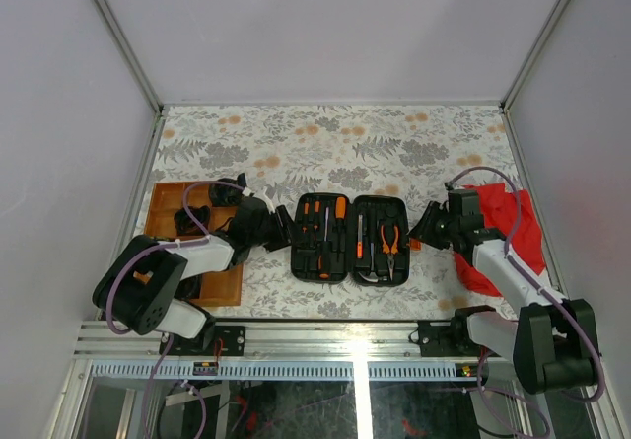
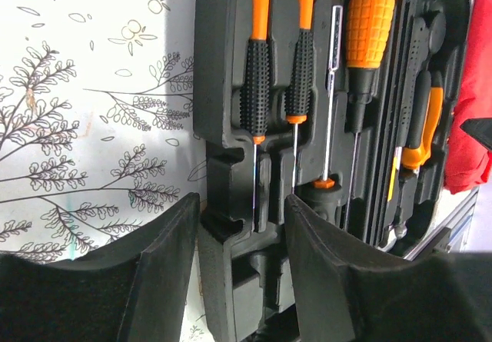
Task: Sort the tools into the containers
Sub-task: Adjust the utility knife in the storage box, then close the storage box at the center of the board.
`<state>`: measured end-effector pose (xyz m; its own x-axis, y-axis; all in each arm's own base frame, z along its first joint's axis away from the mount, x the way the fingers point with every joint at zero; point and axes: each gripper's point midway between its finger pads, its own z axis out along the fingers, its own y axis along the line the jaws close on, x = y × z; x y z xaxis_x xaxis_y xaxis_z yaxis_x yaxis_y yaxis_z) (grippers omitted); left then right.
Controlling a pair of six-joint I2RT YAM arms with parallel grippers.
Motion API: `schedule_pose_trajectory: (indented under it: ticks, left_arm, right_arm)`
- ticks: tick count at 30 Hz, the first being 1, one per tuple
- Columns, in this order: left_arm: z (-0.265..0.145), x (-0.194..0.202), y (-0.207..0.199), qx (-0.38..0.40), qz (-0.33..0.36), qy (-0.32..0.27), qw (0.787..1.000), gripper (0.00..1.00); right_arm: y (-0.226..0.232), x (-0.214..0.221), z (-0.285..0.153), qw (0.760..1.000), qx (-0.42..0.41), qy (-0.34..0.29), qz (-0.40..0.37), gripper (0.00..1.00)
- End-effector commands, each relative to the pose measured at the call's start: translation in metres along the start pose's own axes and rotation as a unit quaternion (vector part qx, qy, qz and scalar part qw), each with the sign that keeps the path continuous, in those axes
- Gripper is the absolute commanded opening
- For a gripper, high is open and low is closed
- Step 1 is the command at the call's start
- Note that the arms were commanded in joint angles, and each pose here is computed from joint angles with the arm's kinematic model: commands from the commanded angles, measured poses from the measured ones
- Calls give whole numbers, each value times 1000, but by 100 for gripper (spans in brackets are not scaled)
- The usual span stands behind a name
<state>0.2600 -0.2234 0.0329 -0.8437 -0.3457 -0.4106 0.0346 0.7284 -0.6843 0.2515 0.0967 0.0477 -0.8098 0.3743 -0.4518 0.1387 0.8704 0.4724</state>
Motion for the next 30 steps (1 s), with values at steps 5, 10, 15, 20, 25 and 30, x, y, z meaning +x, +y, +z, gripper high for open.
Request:
schedule_pose_trajectory:
  ticks: [5,10,15,20,25,30]
  left_arm:
    - [5,-19,-11,27,-5,-36,999,47]
    - [12,-13,-12,38,-3,-16,999,47]
    - [18,-6,-13,49,-3,6,999,47]
    - [16,-9,-23,68,4,5,998,47]
    - [8,-16,-39,94,14,-2,995,47]
    - [-4,-24,-55,117,19,-15,993,47]
  right_arm:
    - [-30,-31,-11,993,99,-61,2,28]
    - [-16,-20,4,998,54,-9,-12,21]
    - [4,-13,13,1000,-8,18,-19,20]
    - [16,-2,18,997,-55,41,-21,18]
    - [18,4,21,996,-69,54,-19,17]
    - [16,8,22,996,-67,61,-18,17]
